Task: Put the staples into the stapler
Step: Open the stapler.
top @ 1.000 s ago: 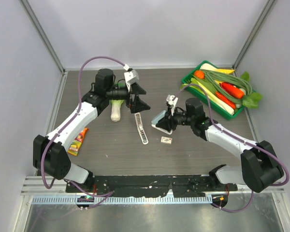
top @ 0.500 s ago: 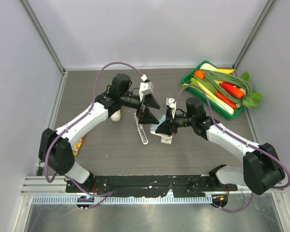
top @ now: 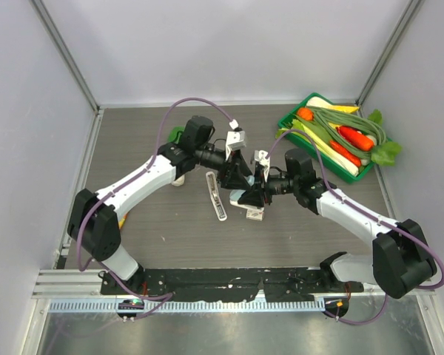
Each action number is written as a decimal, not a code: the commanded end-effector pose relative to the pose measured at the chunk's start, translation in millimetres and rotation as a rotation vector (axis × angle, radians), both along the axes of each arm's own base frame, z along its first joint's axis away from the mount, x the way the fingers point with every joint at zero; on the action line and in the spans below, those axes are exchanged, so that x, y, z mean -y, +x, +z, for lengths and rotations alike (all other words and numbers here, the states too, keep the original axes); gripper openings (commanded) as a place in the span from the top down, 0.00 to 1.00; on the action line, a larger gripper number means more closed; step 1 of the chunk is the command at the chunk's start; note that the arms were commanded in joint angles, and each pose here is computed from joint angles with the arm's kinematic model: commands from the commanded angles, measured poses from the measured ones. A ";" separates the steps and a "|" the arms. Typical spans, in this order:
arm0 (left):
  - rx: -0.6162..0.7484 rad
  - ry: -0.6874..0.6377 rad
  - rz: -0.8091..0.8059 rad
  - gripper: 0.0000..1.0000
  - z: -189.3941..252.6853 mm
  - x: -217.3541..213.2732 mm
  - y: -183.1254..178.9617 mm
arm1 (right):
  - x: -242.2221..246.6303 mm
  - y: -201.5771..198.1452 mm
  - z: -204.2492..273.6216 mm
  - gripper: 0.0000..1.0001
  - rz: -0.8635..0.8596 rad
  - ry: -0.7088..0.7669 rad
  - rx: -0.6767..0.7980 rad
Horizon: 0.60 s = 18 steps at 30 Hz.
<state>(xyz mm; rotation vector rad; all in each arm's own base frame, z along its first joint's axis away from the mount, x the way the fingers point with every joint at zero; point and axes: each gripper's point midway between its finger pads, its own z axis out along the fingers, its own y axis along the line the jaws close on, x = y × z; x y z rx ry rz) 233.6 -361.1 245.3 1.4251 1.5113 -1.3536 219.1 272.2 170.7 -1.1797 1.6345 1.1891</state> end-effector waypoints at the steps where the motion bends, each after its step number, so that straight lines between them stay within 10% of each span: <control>1: 0.038 -0.014 -0.002 0.47 12.8 5.5 1.4 | -2.4 4.5 30.5 0.99 0.008 0.044 0.104; 10: 0.037 -0.016 0.034 0.96 11.7 4.7 4.9 | 2.6 17.9 32.5 0.99 -0.066 0.053 0.132; 18: 0.022 -0.113 0.177 1.00 39.0 -13.1 37.8 | 17.8 31.3 42.5 0.99 -0.144 0.108 0.118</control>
